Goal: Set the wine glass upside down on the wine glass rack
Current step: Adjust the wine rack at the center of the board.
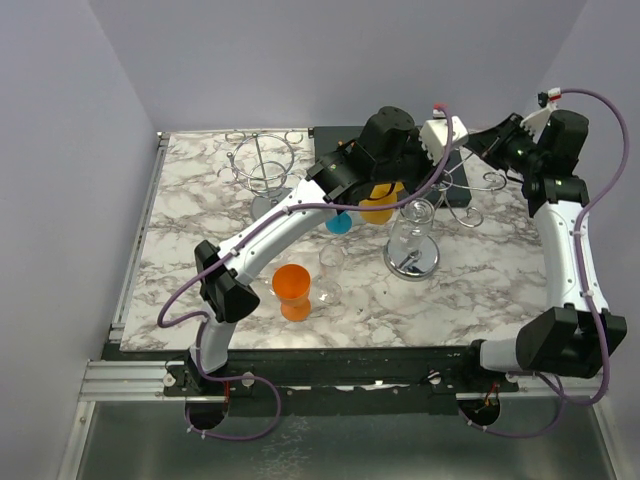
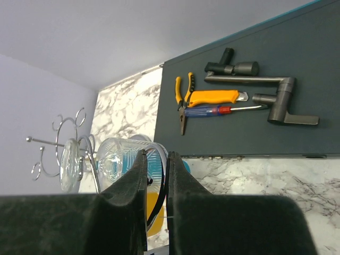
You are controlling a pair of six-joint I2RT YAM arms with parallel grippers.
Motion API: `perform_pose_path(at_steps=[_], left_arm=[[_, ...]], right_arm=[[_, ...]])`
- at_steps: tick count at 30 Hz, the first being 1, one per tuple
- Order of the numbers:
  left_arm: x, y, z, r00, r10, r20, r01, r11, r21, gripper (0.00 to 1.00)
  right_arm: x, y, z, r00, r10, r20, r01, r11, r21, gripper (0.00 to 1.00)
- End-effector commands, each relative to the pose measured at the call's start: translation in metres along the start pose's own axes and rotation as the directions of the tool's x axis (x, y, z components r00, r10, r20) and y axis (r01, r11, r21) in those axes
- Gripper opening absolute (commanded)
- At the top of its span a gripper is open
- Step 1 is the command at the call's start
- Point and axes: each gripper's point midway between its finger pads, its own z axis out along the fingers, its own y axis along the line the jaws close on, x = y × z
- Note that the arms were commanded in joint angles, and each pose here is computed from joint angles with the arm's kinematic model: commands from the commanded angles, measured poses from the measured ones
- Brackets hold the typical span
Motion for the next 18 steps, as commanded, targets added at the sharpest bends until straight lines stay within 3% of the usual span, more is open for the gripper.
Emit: perform_pose_path(at_steps=[1, 18], left_arm=[[-0.035, 0.039, -0.023, 0.993, 0.085, 0.077, -0.071, 0.982, -0.173, 0.17], [-0.046, 0.065, -0.021, 0.978, 0.195, 0.073, -0.167, 0.945, -0.282, 0.13]], right_arm=[[-0.011, -0.007, -0.021, 0.985, -0.130, 0.116, 0.121, 0.989, 0.082, 0.00], [0.006, -0.016, -0.064, 0.955, -0.091, 0.281, 0.045, 0.985, 0.165, 0.01]])
